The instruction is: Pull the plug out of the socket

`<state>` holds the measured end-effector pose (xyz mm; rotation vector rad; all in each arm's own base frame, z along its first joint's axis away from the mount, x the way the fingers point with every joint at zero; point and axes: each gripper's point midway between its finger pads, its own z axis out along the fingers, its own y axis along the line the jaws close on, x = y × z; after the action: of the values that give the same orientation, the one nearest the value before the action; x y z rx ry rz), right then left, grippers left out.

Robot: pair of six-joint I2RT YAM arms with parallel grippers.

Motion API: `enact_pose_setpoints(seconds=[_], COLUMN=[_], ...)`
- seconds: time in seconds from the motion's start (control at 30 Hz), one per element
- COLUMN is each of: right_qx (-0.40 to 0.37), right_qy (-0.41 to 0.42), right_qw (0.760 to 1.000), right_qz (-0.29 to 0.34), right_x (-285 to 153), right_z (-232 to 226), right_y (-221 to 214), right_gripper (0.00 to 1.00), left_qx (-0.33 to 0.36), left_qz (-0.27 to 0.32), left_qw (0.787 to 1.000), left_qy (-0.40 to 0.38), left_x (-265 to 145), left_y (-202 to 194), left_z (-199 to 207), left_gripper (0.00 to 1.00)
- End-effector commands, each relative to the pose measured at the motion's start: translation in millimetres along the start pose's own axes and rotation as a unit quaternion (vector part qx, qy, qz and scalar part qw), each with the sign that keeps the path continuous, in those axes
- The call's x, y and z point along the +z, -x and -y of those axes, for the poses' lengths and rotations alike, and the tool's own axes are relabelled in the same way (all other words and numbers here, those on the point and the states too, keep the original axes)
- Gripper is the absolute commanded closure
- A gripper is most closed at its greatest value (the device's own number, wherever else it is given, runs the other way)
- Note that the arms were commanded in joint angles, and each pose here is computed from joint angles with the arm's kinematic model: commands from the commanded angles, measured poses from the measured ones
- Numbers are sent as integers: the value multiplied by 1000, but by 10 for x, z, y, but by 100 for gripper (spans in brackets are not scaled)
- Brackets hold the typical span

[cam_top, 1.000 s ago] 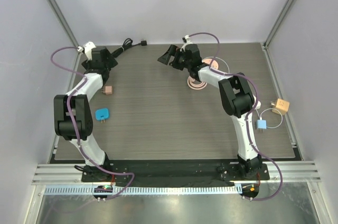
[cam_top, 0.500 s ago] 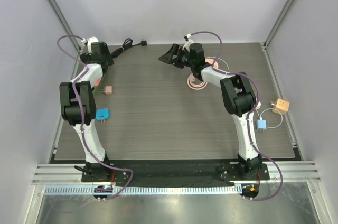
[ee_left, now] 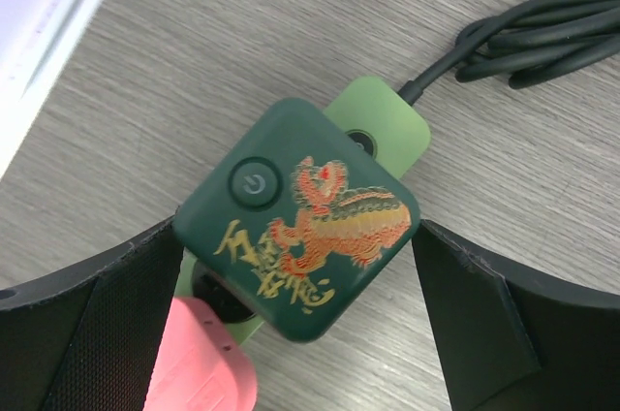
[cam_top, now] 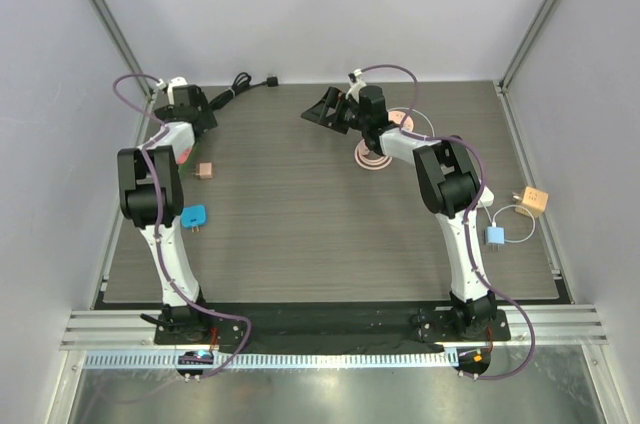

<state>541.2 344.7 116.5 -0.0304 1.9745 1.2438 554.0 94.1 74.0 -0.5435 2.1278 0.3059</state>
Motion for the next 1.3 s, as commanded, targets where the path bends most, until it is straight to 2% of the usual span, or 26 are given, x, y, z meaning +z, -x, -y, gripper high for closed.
enact_pose_setpoints(seconds=[0.0,0.13,0.3,0.5,0.6,0.67,0.7,0.83,1.0,1.13,1.23,1.27], right_qx=[-20,-18,-13,-14,-10,-6,-4,0,1,1,-3,-4], right_qy=[31,32,32,34,32,34,33,34,36,35,33,29], right_qw=[999,999,999,999,999,999,999,999,999,999,999,1000], right_qz=[19,18,18,19,19,19,18,19,17,12,9,5], right_x=[-1,8,19,7,16,34,42,54,71,85,77,74], right_z=[-234,-237,-221,-242,-229,-226,-212,-211,-233,-221,-223,-212], right_y=[162,151,151,160,158,148,140,143,139,114,110,100], right_gripper=[4,4,4,4,4,5,5,5,5,5,5,5], left_qx=[-16,-21,-43,-36,-50,-55,-50,-45,-85,-40,2,7], left_qz=[32,54,53,39,45,43,48,18,-14,-17,-14,2], left_qw=[999,998,995,994,991,991,988,986,967,961,969,972], left_qy=[-14,-30,-73,-91,-113,-118,-138,-162,-242,-275,-247,-234], left_x=[54,58,41,3,-88,-131,-213,-307,-516,-796,-887,-990], left_y=[220,280,268,191,298,312,346,323,363,326,407,557], left_z=[58,110,309,552,712,779,981,1242,1671,2116,2043,1951], left_gripper=[0,3,14,17,21,21,21,20,21,16,9,6])
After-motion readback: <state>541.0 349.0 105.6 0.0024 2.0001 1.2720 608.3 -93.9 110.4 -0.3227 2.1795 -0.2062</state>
